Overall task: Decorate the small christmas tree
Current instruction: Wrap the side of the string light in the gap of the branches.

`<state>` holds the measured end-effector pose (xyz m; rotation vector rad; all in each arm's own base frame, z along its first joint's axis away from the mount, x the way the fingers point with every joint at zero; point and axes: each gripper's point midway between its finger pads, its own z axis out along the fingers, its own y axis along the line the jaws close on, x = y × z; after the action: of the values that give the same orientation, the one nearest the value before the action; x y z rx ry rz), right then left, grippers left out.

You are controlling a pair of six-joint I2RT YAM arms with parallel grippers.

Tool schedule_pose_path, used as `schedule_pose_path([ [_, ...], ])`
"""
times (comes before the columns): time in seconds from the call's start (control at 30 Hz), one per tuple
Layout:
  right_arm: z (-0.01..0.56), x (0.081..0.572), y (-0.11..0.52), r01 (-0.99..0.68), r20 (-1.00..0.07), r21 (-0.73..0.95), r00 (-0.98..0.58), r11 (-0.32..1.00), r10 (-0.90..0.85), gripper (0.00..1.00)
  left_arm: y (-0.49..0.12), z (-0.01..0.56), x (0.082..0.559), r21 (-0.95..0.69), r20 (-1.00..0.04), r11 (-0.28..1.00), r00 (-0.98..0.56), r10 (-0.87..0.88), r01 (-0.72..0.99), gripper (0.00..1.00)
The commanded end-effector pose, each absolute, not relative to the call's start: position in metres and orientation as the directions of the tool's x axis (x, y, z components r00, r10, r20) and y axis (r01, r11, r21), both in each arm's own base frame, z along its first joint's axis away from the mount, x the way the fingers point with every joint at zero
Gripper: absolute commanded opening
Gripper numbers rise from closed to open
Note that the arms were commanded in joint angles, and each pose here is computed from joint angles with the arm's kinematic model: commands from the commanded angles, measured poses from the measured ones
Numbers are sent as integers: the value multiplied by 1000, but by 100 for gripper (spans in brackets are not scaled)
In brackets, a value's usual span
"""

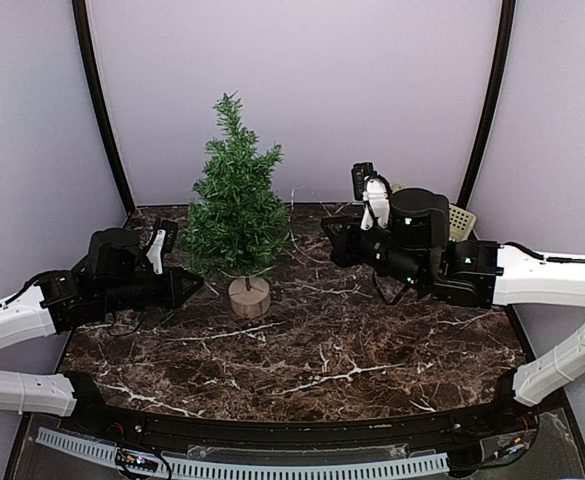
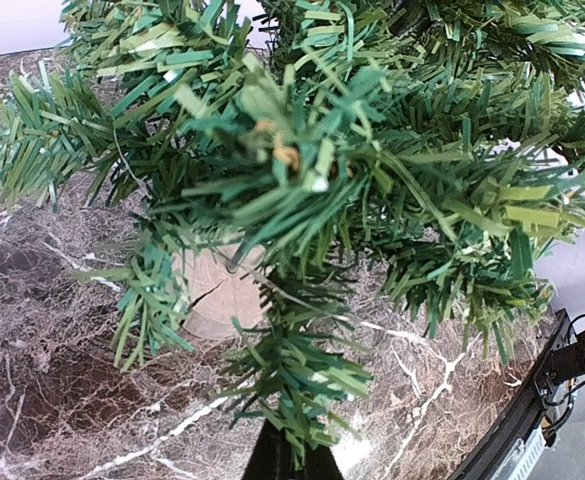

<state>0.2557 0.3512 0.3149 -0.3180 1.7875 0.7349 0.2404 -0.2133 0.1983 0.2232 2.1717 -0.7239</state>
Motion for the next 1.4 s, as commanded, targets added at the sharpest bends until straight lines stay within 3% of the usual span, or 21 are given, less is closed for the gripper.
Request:
schedule_pose_path([
  [0.0, 333, 273, 343, -493, -917, 377, -317, 784, 241, 0, -210, 198, 242, -426, -760, 823, -642, -100, 376, 0],
  [0.37, 341, 264, 342, -541, -910, 400, -328, 739, 253, 0, -208, 197, 242, -424, -760, 826, -642, -102, 371, 0],
  [0.57, 292, 241, 359, -605, -879, 436, -447, 666, 169, 0, -208, 196, 242, -422, -760, 827, -642, -99, 372, 0],
  [0.83, 237, 243, 357, -535, -844, 440, -521, 721, 128, 0, -207, 196, 241, -422, -759, 828, -644, -100, 369, 0],
  [1.07, 237, 263, 362, -512, -875, 384, -469, 768, 124, 0, -208, 196, 241, -423, -759, 827, -644, -99, 371, 0],
  [1.37, 268, 231, 363, -607, -854, 476, -492, 636, 170, 0, -203, 196, 240, -416, -761, 835, -640, -104, 359, 0],
])
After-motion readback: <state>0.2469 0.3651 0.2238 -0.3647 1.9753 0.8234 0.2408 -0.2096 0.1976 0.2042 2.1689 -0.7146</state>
